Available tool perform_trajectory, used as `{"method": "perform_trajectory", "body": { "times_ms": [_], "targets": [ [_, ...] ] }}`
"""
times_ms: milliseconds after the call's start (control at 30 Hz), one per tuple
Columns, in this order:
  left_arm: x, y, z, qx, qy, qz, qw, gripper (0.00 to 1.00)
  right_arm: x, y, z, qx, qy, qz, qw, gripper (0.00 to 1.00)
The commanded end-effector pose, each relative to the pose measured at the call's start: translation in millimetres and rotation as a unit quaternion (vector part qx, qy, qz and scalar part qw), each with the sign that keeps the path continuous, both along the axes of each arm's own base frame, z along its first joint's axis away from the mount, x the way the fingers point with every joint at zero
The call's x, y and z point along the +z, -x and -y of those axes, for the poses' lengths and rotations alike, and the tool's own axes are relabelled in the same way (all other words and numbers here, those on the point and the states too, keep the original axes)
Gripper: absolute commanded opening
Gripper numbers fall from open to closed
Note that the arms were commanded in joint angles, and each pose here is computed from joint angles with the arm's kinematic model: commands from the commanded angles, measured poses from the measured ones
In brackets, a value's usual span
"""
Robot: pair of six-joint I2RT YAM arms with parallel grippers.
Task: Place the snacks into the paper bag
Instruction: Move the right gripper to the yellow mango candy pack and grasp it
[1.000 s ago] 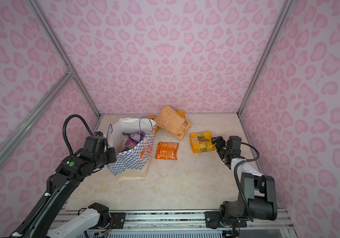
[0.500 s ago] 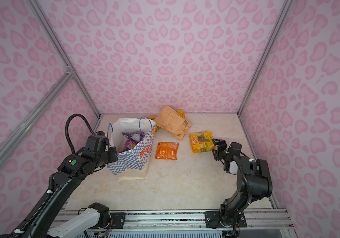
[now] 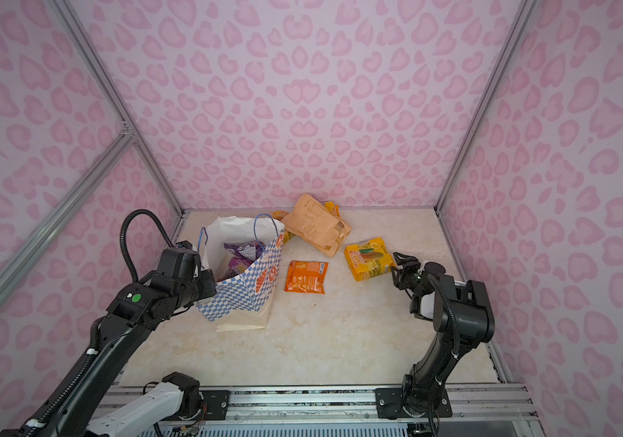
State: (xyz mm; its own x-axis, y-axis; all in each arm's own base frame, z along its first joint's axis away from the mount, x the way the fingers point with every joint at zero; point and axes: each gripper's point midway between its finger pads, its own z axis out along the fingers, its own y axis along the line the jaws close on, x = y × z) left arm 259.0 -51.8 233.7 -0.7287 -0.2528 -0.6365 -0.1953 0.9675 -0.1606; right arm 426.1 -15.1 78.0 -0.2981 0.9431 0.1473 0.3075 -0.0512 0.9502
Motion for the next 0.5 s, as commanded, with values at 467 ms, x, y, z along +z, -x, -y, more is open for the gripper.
{"method": "perform_trajectory", "body": {
  "times_ms": [467],
  "targets": [
    [-5,-5,3,0.002,0.003,-0.009,1.000,0.04,-2,-18,0,0.000,0.008,0.015,1.000,0.60]
  ]
}}
